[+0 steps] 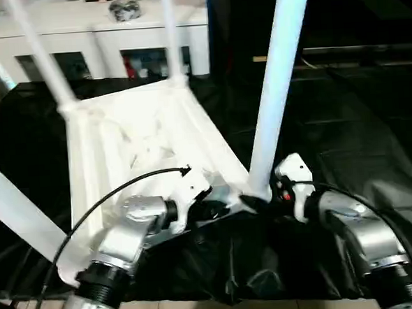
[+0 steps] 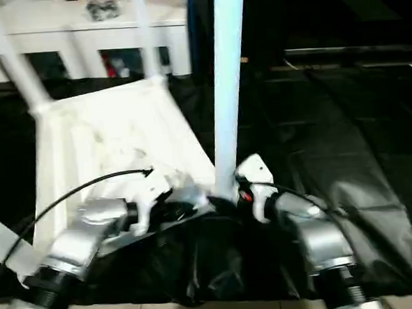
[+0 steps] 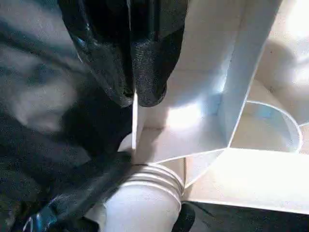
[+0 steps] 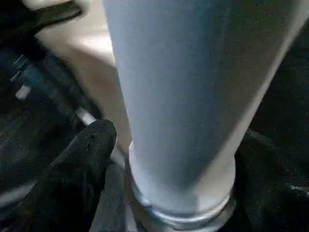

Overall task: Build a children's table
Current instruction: Rotate leg to tighten

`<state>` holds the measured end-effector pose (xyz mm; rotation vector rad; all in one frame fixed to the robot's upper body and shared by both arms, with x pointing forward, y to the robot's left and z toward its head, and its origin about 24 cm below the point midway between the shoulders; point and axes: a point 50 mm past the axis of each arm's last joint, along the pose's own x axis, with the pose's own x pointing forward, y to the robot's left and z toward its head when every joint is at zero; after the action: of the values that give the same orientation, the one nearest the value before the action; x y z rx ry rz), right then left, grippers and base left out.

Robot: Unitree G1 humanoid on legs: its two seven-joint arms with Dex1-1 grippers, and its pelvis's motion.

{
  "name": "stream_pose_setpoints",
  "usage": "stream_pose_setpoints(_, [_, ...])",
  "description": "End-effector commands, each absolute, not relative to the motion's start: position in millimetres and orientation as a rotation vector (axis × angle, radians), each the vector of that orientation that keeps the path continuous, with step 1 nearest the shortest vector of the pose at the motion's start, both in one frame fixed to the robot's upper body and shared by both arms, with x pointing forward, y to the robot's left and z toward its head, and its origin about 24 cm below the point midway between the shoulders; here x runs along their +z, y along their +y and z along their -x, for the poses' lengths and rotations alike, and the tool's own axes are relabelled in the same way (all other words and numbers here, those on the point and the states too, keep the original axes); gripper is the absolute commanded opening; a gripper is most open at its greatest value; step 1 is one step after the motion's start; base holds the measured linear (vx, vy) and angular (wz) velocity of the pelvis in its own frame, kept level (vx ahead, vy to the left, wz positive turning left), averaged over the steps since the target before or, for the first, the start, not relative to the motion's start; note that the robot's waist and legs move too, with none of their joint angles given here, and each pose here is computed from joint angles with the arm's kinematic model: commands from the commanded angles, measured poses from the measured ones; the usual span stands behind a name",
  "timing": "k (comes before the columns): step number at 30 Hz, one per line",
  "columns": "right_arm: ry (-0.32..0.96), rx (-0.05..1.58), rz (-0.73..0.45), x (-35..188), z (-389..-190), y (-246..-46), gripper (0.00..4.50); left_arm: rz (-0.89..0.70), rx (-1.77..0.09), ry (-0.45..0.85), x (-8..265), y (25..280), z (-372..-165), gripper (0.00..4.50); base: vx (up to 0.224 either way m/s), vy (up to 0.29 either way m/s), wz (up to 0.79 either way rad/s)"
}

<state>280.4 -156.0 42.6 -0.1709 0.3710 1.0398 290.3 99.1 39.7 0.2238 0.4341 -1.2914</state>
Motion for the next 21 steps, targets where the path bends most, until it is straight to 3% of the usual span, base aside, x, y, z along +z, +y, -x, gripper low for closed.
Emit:
stream_pose_setpoints(1, [0.398, 1.246, 0.152, 35, -266.1, -134.4, 3.78, -0.231, -1.361, 0.391, 46, 90, -293, 0.00, 0.000, 0.000, 0.00])
stream_pose_setpoints(12, [0.412, 1.395, 0.157, 38, -262.4, -132.9, 2.84, -0.276, -1.462, 0.437, 48, 104, -296, 0.00, 0.000, 0.000, 0.00])
stream_pose_setpoints(21, [0.426, 1.443, 0.147, 34, -254.9, -130.0, 2.66, -0.260, -1.478, 0.429, 46, 102, -295, 0.00, 0.000, 0.000, 0.00])
